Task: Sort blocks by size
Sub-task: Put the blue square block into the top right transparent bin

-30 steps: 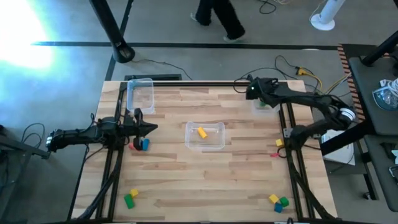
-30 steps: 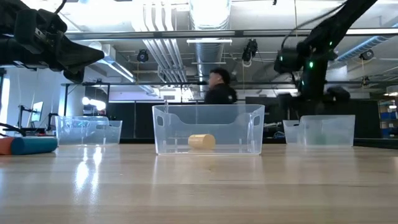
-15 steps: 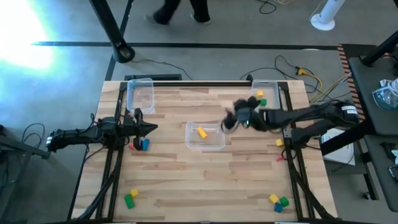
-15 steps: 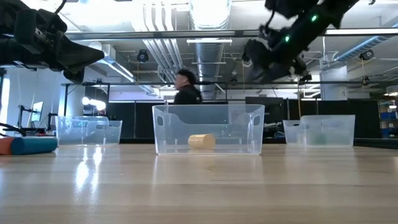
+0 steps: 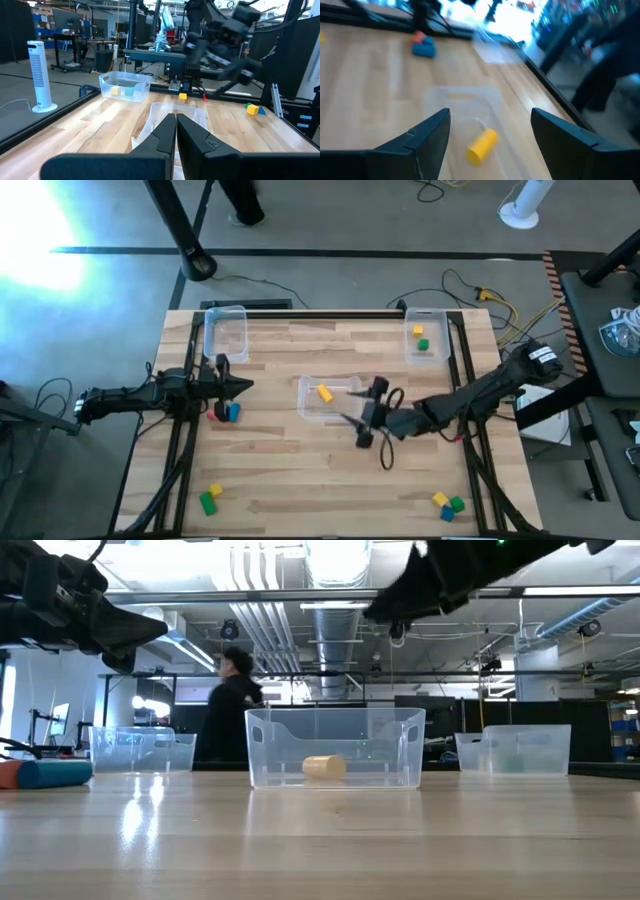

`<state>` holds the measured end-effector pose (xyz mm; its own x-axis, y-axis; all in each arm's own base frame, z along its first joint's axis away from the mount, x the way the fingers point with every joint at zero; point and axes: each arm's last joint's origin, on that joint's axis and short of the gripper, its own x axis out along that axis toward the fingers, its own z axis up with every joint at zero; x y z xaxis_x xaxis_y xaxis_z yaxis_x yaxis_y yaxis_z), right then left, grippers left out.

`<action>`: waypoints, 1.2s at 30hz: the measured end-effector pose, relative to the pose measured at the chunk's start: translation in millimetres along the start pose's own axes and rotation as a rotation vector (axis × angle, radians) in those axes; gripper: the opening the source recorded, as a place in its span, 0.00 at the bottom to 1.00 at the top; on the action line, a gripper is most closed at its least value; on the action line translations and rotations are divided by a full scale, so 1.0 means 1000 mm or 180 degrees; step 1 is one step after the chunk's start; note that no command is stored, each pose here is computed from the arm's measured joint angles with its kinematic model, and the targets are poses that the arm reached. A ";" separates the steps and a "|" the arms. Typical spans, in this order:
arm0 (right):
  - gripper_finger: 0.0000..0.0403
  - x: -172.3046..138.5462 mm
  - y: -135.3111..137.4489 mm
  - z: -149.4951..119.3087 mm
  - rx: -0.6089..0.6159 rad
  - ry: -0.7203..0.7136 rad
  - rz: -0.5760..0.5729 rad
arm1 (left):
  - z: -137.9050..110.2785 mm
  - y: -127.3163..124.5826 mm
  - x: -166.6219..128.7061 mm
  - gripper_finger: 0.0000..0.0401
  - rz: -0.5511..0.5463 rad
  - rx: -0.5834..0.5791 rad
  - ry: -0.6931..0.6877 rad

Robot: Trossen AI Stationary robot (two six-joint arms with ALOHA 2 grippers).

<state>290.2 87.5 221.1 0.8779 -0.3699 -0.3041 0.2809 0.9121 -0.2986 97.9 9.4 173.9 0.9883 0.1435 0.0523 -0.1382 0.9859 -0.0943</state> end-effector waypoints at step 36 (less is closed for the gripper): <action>0.71 -0.037 -0.074 0.046 -0.0318 -0.0571 -0.0384 | 0.065 0.006 -0.013 0.39 0.2711 -0.1858 0.2177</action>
<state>254.1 41.8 295.9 0.8976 -0.4297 -0.0980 0.3559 0.8379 -0.4138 80.4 18.6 237.3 0.4529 0.4727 -0.7560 -0.8769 0.3894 -0.2818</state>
